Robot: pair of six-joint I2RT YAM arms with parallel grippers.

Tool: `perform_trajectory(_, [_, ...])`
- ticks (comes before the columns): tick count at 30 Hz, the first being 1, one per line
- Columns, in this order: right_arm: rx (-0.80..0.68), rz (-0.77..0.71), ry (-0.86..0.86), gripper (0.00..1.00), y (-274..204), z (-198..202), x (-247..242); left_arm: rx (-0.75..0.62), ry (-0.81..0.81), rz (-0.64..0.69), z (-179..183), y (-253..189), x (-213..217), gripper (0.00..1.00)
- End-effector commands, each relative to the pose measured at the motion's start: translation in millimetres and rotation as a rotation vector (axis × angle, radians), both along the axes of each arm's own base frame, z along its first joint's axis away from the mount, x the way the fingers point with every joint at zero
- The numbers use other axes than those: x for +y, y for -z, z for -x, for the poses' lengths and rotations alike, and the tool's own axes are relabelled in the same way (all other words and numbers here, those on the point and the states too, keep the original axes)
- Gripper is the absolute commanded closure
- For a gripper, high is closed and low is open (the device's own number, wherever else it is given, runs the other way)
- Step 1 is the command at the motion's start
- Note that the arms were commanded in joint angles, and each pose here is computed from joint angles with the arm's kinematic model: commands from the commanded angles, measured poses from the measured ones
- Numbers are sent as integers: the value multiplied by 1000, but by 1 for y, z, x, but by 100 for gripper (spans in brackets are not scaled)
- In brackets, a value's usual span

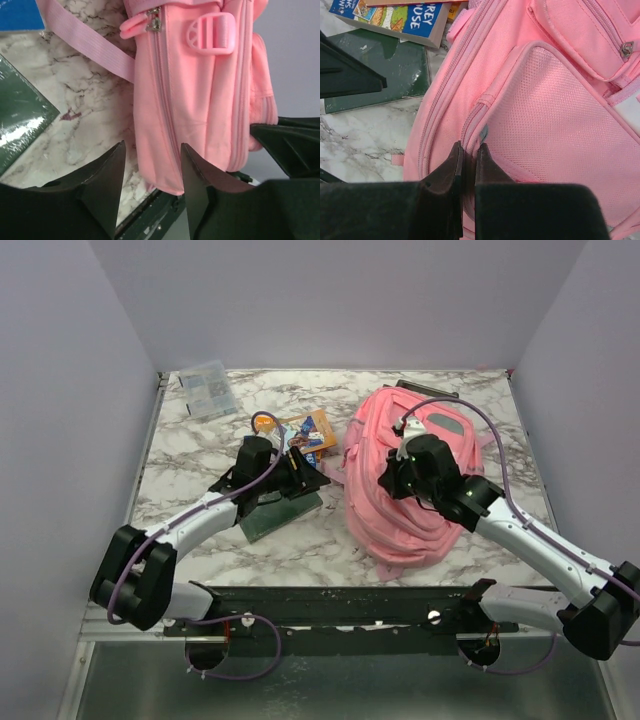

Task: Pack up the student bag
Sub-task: Unzip the student bag at the center of the board.

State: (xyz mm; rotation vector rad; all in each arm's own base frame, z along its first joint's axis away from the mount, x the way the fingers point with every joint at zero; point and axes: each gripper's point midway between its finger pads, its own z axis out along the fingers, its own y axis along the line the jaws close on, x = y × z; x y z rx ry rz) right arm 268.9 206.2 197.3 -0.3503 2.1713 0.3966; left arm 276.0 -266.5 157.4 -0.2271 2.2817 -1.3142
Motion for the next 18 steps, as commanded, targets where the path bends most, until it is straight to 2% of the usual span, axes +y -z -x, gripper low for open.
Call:
perform_trajectory(1, [-103, -122, 22, 100, -42, -12, 8, -187, -38, -28, -31, -2, 0, 44])
perform_trajectory(3, [-95, -124, 22, 100, -47, -11, 8, -273, -26, -13, -36, 0, -3, 38])
perform_trajectory(5, [-104, -130, 18, 100, -53, -9, 7, -333, 26, 6, -41, 0, -11, 37])
perform_trajectory(7, [-119, -135, 7, 100, -59, -7, 6, -384, 64, 37, -44, -1, -19, 41])
perform_trajectory(9, [-123, -129, 0, 100, -61, -6, 4, -471, 105, 101, -46, -13, -27, 51])
perform_trajectory(11, [-124, -121, -8, 100, -61, -4, 3, -530, 139, 142, -45, -21, -32, 53])
perform_trajectory(15, [-135, -119, -30, 100, -65, 1, 0, -608, 162, 112, -51, -21, -35, 51])
perform_trajectory(18, [-140, -118, -35, 100, -68, 4, -4, -617, 178, 98, -57, -15, -38, 43])
